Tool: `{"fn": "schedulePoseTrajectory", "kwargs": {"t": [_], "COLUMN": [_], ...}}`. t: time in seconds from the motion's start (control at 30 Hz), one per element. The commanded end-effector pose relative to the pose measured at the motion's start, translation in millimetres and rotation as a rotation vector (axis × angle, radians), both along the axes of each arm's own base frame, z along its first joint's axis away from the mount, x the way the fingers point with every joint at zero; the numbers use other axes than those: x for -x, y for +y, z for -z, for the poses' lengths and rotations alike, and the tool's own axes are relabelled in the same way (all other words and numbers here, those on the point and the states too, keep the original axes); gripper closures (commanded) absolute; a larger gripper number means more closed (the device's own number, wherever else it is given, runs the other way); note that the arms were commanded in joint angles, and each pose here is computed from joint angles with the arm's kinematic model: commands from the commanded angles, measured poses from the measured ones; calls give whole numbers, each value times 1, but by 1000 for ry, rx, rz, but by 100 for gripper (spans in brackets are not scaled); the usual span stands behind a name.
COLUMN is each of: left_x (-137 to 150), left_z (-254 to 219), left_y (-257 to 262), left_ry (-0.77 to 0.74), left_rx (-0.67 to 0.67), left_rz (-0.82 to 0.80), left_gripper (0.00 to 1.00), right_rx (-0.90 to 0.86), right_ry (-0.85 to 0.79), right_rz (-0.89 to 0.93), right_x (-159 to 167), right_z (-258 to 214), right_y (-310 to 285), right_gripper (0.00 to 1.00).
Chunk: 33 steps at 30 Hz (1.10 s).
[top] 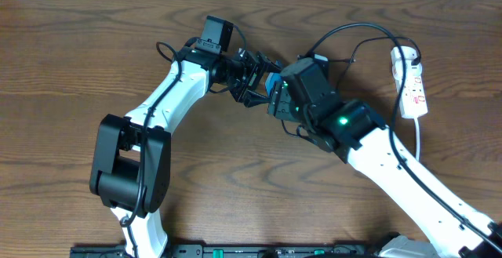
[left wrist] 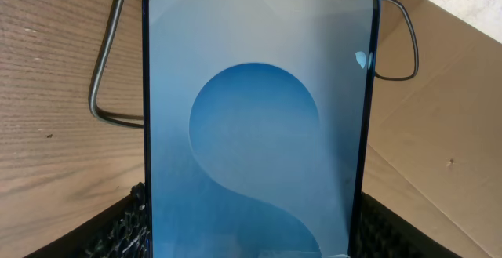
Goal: Plug charger to phone and switch on socket
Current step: 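Move the right gripper toward the phone held by the left gripper, then grasp the phone's side edge with the right gripper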
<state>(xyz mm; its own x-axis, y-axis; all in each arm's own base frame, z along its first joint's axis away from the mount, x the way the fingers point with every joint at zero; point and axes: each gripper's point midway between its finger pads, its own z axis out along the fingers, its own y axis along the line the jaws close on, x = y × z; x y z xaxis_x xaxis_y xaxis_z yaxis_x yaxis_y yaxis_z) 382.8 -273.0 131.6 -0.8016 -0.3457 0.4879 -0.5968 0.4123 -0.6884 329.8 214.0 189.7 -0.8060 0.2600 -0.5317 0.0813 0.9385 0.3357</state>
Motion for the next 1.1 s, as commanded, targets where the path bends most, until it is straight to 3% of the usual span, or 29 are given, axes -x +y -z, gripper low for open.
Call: {"fn": "schedulePoseTrajectory", "kwargs": {"t": [0.0, 0.23, 0.6, 1.07], "left_x": [3, 3, 3, 3], "left_z": [-13, -13, -13, -13], "left_y": [-2, -2, -2, -2], "left_ry": [-26, -32, -31, -30], "left_rx": [33, 32, 34, 36], "left_rz": [22, 26, 27, 28], "left_gripper": [33, 33, 33, 33], "right_rx": [30, 23, 0, -30], "right_ry": [-22, 45, 4, 8], "right_rz": [79, 211, 221, 202], "right_x": [-11, -18, -41, -43], "right_z": [2, 33, 47, 49], "right_y": [-7, -9, 5, 14], "right_gripper": [33, 44, 55, 85]}}
